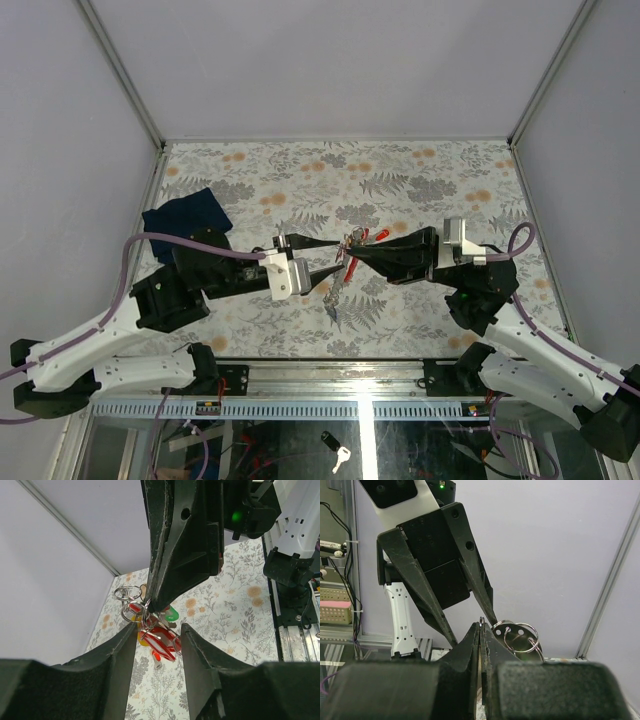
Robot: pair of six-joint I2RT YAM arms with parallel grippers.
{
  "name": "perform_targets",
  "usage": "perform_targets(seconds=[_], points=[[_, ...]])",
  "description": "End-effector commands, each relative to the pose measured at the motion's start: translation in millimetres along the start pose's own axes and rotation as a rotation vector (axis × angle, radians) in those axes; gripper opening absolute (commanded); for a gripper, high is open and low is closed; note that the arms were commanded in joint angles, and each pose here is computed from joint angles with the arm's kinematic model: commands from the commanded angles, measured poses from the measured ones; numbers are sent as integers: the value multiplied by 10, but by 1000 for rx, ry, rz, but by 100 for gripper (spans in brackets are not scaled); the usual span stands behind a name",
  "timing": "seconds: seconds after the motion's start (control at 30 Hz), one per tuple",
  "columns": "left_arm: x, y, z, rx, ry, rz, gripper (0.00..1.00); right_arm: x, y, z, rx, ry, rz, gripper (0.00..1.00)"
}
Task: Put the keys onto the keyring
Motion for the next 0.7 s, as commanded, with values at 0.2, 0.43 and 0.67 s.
perform_targets(seconds=[0.2, 0.43, 0.67], points=[[-92, 26, -32, -2, -5, 13, 38, -433, -17, 75, 8, -144, -100, 0], [-69, 18, -26, 3, 5, 10, 38, -433, -35, 70, 26, -144, -102, 0], [-68, 3, -20, 13, 8, 0, 37, -436, -67, 58, 57, -144, -110, 0]])
Point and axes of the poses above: each gripper's point midway between its finger pads, its own z axis out along the fingers, its own y axis along the line the jaws close on, x = y × z, the point moved 6 cm from there along -z, back along the fingers, and after that the axes turned 7 degrees about -z, right-handed, at the moved point
